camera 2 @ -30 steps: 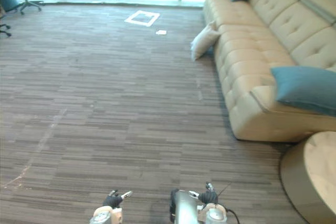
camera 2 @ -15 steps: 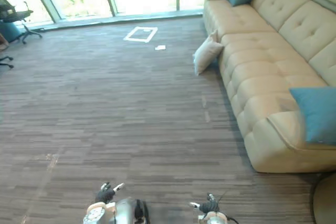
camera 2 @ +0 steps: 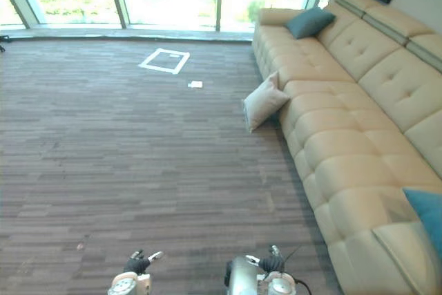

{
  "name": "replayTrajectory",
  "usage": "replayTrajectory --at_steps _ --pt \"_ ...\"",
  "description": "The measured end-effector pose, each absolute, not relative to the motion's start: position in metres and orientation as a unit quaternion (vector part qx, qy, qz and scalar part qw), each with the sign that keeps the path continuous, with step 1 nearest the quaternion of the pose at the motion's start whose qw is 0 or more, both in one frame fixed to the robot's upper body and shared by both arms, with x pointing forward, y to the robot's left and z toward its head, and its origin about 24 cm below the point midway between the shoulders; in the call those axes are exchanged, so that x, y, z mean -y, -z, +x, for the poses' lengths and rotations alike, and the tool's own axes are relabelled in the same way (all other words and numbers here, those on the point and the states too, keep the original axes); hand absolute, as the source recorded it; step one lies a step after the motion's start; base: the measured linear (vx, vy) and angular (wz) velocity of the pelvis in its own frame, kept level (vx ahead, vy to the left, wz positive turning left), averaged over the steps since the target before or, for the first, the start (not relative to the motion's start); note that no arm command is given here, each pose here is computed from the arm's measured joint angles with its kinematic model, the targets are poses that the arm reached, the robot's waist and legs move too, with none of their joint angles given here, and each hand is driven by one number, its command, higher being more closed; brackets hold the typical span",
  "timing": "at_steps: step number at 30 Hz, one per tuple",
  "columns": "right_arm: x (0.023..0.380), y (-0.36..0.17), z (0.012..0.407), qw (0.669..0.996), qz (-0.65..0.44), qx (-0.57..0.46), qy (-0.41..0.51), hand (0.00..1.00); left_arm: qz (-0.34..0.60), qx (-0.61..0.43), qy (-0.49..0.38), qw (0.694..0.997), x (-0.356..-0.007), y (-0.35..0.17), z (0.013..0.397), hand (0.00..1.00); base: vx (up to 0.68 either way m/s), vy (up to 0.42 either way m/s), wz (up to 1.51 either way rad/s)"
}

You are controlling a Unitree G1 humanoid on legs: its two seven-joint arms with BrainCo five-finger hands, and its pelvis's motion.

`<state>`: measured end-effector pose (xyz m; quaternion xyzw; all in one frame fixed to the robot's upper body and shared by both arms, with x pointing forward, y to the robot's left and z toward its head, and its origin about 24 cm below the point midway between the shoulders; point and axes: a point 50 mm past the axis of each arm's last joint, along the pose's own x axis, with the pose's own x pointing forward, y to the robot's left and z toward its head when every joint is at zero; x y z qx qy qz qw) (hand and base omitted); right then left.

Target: Pick up cushions and gather them together orderly.

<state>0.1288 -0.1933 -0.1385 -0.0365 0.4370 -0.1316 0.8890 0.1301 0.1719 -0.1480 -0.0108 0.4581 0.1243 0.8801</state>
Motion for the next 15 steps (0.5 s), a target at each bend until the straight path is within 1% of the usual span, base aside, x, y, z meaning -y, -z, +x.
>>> replayTrajectory --at_steps 1,3,7,9,11,15 --pt "0.194 0.138 0.129 0.889 -0.036 -0.437 0.134 0.0 -0.011 -0.459 -0.124 0.879 -0.172 0.148 0.129 0.0 0.84 -0.21 0.57" --pt "0.207 0.136 0.132 0.887 -0.054 -0.437 0.138 0.0 -0.028 -0.465 -0.114 0.877 -0.157 0.15 0.127 0.0 0.76 -0.234 0.33" --pt "0.207 0.135 0.135 0.888 -0.054 -0.435 0.14 0.0 -0.035 -0.464 -0.121 0.877 -0.159 0.15 0.128 0.0 0.64 -0.253 0.11" --pt "0.194 0.141 0.131 0.882 -0.056 -0.454 0.114 0.0 -0.045 -0.447 -0.147 0.881 -0.17 0.146 0.131 0.0 0.54 -0.147 -0.57" --pt "0.186 0.144 0.127 0.878 -0.053 -0.464 0.103 0.0 -0.043 -0.433 -0.151 0.888 -0.175 0.142 0.134 0.0 0.55 -0.089 -0.78" --pt "0.187 0.146 0.122 0.872 -0.052 -0.474 0.106 0.0 -0.043 -0.406 -0.159 0.899 -0.178 0.136 0.136 0.0 0.57 0.038 -0.69"
